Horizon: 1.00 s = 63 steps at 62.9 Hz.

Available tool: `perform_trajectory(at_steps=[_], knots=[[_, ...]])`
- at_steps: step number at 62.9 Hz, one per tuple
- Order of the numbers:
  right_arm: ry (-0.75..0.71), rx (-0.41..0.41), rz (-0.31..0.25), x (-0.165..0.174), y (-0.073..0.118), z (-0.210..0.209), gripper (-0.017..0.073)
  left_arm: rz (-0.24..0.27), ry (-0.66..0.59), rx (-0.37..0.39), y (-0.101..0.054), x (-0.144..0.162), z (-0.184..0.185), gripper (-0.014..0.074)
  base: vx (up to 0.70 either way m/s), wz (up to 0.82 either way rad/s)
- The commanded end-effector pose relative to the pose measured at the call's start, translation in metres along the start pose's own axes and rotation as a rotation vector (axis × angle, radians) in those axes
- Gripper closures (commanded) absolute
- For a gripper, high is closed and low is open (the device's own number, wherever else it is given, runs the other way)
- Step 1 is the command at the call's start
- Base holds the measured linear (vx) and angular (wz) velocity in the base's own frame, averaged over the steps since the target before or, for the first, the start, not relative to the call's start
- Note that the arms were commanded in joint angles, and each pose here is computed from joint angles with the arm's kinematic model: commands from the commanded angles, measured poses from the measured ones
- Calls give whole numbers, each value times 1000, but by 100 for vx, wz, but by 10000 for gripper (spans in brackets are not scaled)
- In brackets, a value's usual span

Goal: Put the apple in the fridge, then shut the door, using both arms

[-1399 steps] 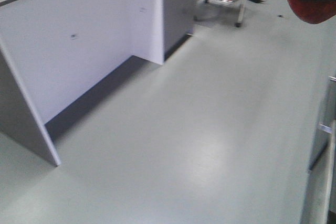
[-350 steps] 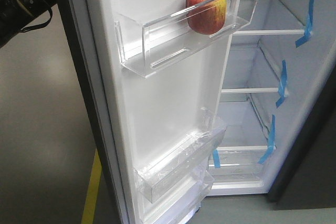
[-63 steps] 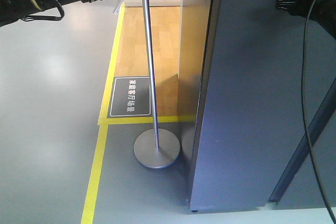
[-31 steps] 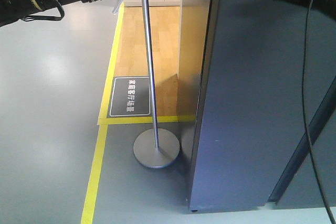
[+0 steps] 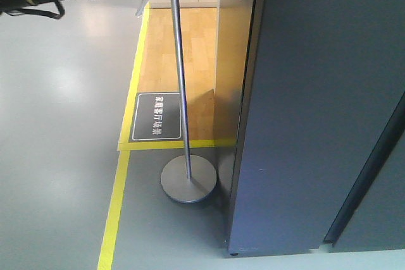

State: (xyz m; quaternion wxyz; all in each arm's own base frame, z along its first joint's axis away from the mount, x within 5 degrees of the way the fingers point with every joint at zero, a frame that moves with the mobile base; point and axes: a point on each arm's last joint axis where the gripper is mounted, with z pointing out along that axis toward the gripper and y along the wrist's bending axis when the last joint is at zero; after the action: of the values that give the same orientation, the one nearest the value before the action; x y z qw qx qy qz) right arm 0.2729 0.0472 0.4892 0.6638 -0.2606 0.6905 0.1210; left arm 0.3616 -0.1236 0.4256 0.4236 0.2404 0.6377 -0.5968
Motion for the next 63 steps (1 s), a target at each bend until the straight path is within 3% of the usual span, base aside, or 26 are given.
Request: perform_trajectory(at_steps=[1, 8, 17, 24, 32, 44, 50, 54, 63], knots=[[-8, -44, -1, -17, 20, -33, 566, 173, 141, 127, -70, -4, -12, 602, 0, 0], [18, -45, 1, -5, 37, -57, 566, 305, 270, 31, -101, 6, -21, 601, 0, 0], [43, 1, 31, 34, 60, -87, 565, 313, 268, 34, -139, 26, -37, 601, 0, 0], [102, 2, 86, 78, 80, -104, 565, 245, 278, 14, -145, 58, -48, 601, 0, 0], [166, -20, 129, 127, 103, -122, 565, 212, 273, -47, -140, 103, -61, 601, 0, 0], [204, -2, 153, 182, 126, -142, 565, 126, 209, -347, -101, 179, -85, 601, 0, 0], [203, 4, 152, 195, 132, -148, 565, 25, 180, -496, -81, 215, -98, 601, 0, 0], [203, -1, 152, 199, 135, -150, 565, -37, 157, -549, -74, 231, -104, 601, 0, 0], [216, -17, 157, 204, 138, -151, 564, -139, 114, -594, -66, 247, -109, 601, 0, 0]])
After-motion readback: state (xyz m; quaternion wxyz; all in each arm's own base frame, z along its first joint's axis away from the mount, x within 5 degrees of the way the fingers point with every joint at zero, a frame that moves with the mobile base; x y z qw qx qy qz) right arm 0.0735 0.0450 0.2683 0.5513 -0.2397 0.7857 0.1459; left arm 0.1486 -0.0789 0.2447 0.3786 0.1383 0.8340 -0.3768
